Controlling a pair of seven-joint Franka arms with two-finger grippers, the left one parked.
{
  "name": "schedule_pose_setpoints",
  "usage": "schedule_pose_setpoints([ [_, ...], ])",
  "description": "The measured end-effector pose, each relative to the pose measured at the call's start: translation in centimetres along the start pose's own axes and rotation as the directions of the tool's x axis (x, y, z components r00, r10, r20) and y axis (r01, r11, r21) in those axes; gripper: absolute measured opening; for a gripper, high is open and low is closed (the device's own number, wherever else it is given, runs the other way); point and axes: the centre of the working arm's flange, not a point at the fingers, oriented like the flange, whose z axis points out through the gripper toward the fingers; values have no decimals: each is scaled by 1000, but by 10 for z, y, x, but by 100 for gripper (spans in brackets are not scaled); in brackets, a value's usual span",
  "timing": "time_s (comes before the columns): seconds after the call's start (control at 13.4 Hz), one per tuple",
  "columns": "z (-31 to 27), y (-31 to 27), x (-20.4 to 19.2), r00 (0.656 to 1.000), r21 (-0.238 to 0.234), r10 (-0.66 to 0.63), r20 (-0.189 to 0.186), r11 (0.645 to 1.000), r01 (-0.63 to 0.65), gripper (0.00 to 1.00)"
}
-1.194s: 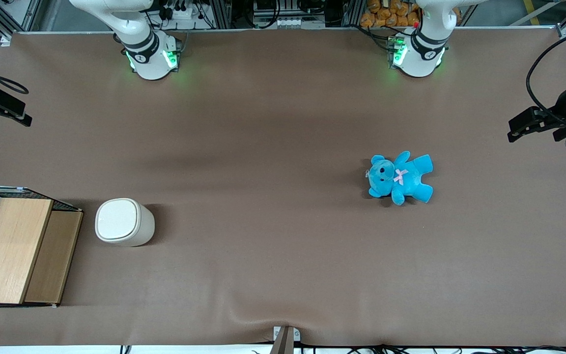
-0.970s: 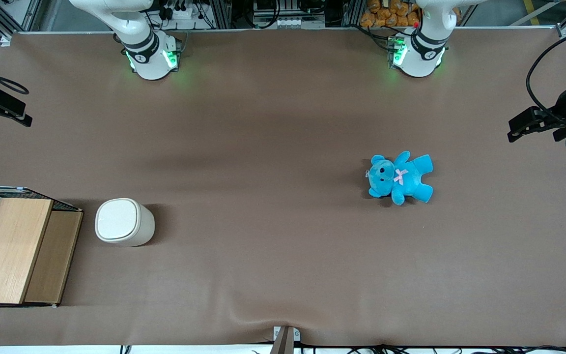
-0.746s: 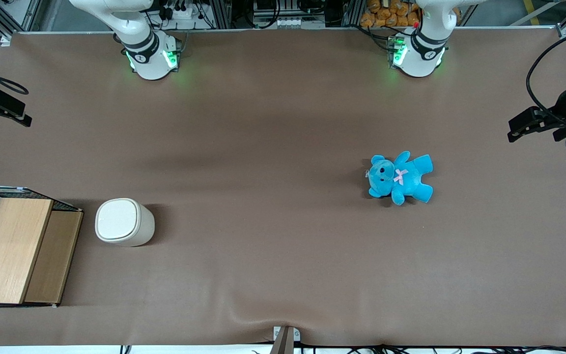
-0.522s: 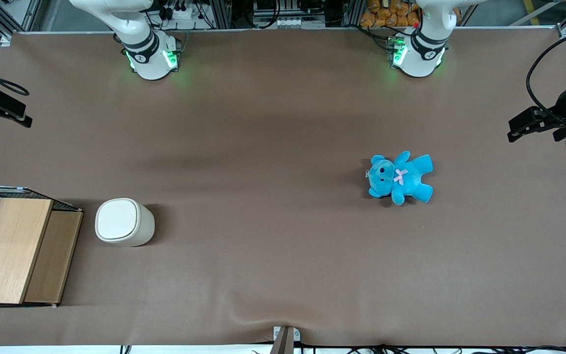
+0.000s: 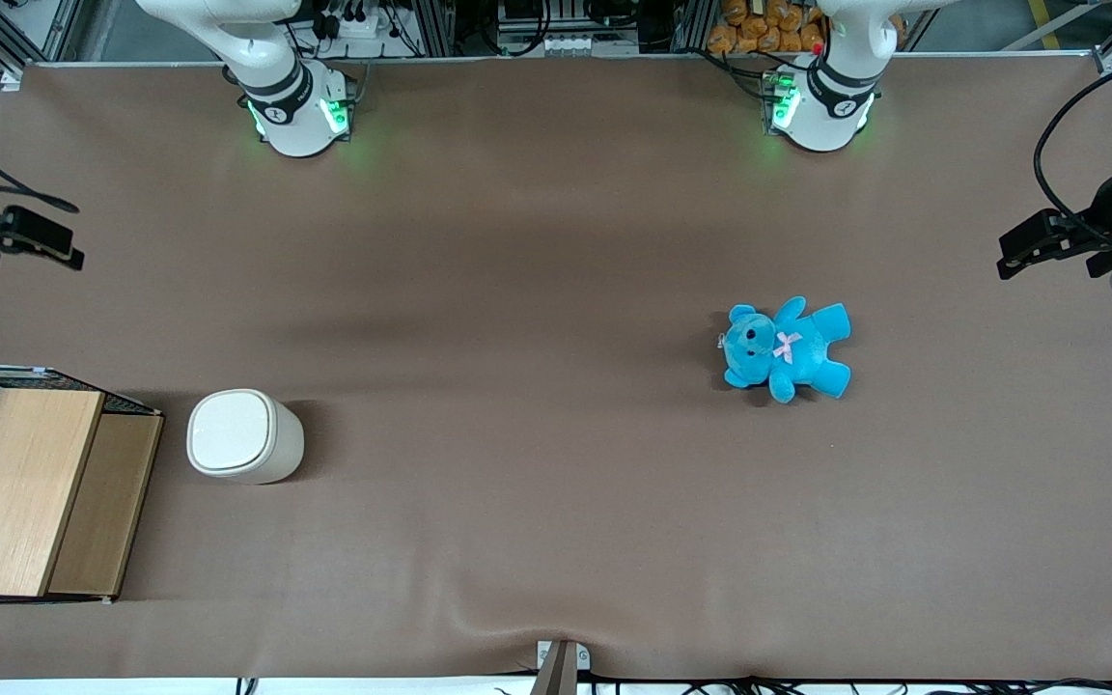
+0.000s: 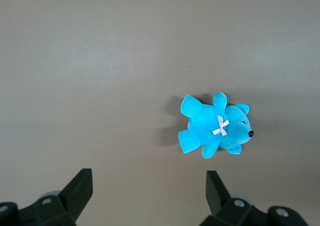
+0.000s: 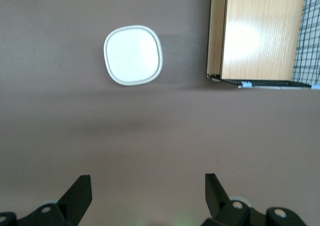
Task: Open trash can with right arm
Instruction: 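Move the right gripper down toward the white trash can's lid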
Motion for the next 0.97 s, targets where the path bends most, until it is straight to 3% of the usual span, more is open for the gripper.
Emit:
schedule_pose_setpoints([
  [0.07, 8, 0, 7, 1000, -1, -2, 3, 1000, 2, 100],
  [0.15, 17, -1, 13, 1000, -1, -4, 12, 1000, 4, 91],
  [0.45, 47, -7, 30, 998, -3, -13, 56, 1000, 14, 41],
  [0.6, 60, -7, 41, 999, -5, -14, 51, 1000, 15, 17],
  [0.97, 101, -6, 68, 996, 0, -59, 60, 998, 59, 1],
])
